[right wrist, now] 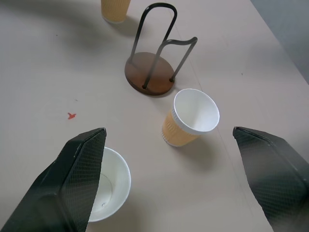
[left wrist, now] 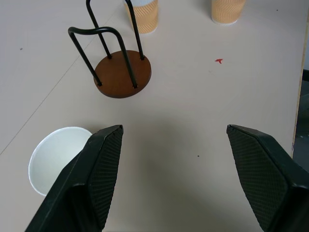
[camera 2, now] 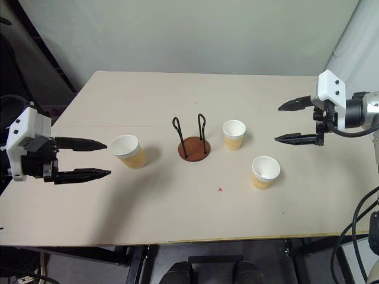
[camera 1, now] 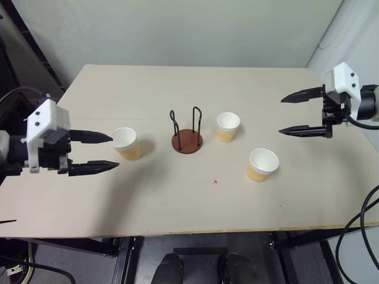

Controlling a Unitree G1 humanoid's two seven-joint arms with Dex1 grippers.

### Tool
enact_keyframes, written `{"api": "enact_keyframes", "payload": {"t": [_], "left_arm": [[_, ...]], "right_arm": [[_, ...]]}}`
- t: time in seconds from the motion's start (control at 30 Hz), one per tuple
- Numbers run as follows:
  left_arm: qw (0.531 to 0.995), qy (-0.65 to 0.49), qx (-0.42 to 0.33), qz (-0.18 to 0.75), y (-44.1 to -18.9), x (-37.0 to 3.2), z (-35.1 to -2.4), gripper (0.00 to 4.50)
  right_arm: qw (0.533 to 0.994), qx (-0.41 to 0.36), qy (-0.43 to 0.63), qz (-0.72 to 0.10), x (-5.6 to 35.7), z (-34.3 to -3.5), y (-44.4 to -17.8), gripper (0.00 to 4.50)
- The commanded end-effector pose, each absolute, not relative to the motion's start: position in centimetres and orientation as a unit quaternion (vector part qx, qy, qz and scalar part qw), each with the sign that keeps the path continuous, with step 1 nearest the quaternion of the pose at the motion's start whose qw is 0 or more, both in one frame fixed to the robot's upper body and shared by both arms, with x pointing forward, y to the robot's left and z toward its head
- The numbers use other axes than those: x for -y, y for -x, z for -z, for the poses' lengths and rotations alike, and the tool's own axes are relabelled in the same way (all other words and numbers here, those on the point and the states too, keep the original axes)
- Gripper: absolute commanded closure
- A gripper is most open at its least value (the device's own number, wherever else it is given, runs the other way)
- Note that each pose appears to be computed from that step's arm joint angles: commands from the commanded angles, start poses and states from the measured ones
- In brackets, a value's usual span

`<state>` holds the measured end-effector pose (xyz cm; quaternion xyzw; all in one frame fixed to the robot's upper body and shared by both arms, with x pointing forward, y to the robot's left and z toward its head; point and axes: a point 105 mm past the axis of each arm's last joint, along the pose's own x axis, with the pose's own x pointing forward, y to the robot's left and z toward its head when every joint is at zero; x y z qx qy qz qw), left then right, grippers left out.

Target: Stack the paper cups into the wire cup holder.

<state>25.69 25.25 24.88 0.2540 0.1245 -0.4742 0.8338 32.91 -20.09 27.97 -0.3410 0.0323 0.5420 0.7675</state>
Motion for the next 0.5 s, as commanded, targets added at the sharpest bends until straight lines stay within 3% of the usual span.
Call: {"api": "enact_keyframes", "payload": {"t": [0.03,0.17,0.3,0.5], "left_arm": [[0.833,-0.265,-0.107,0.474,-25.8,-25.0,-25.6,0.84],[0.835,-0.270,-0.094,0.470,-26.5,-24.7,-25.7,0.84],[0.879,-0.272,-0.058,0.388,-31.4,-23.7,-24.8,0.84],[0.884,-0.206,-0.060,0.416,-34.0,-19.0,-22.0,0.84]], "right_arm": [[0.768,-0.003,0.355,-0.533,20.4,-29.8,-32.1,0.12],[0.766,-0.003,0.354,-0.536,20.4,-29.8,-31.9,0.12],[0.760,0.020,0.338,-0.555,19.3,-30.7,-31.2,0.12],[0.759,0.023,0.340,-0.555,18.8,-30.9,-30.8,0.12]]}}
